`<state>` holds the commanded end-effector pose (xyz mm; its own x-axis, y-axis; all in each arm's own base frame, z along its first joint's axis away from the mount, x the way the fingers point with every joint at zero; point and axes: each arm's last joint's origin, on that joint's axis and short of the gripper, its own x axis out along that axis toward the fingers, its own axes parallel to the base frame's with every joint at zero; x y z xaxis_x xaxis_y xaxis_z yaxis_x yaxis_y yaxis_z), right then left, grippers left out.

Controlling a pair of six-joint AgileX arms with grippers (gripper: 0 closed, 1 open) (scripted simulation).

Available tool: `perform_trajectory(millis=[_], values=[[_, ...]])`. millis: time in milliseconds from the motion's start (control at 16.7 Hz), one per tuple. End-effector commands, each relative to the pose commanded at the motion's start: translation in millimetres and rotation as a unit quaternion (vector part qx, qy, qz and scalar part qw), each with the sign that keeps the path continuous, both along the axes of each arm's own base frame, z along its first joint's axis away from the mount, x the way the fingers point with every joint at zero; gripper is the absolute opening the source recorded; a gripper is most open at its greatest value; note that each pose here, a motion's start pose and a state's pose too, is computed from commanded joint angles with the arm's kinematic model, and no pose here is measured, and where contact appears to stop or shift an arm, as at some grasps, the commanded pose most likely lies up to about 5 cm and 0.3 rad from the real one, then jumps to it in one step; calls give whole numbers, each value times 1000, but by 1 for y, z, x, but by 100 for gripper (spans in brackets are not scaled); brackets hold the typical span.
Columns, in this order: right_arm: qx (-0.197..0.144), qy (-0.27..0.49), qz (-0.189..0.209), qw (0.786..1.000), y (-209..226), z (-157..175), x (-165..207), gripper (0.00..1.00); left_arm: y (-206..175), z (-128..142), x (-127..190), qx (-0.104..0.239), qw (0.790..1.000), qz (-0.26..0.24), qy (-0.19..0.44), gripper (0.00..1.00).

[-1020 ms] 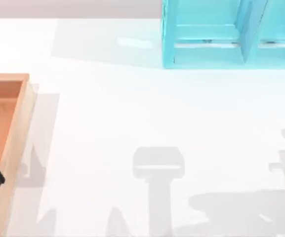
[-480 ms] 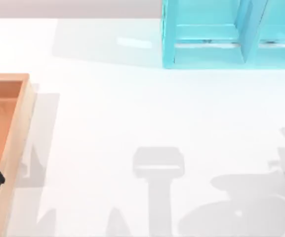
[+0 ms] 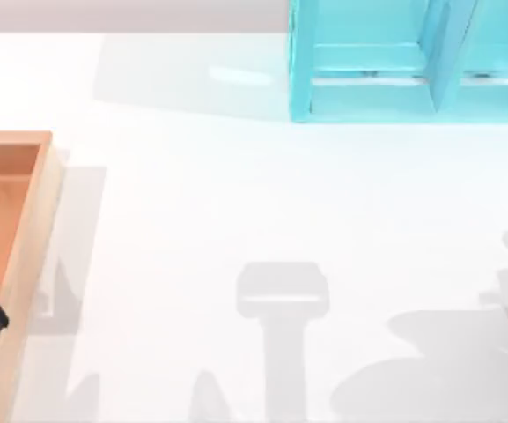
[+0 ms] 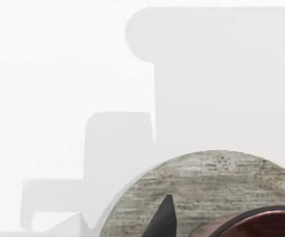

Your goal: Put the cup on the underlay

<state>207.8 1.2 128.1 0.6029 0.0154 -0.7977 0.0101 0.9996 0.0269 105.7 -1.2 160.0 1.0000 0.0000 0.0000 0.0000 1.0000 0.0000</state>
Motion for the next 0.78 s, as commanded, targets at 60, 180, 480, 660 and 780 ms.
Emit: perform_trajectory(millis=[60,180,480,660,780], values=[[0,0,0,1000,0,0,0,23,0,0,0,0,1000,0,0,100],[0,0,0,1000,0,0,0,38,0,0,0,0,1000,0,0,100],[0,0,0,1000,0,0,0,75,0,0,0,0,1000,0,0,100],[0,0,0,1000,0,0,0,98,0,0,0,0,1000,0,0,100],[0,0,0,1000,0,0,0,100,0,0,0,0,1000,0,0,100]])
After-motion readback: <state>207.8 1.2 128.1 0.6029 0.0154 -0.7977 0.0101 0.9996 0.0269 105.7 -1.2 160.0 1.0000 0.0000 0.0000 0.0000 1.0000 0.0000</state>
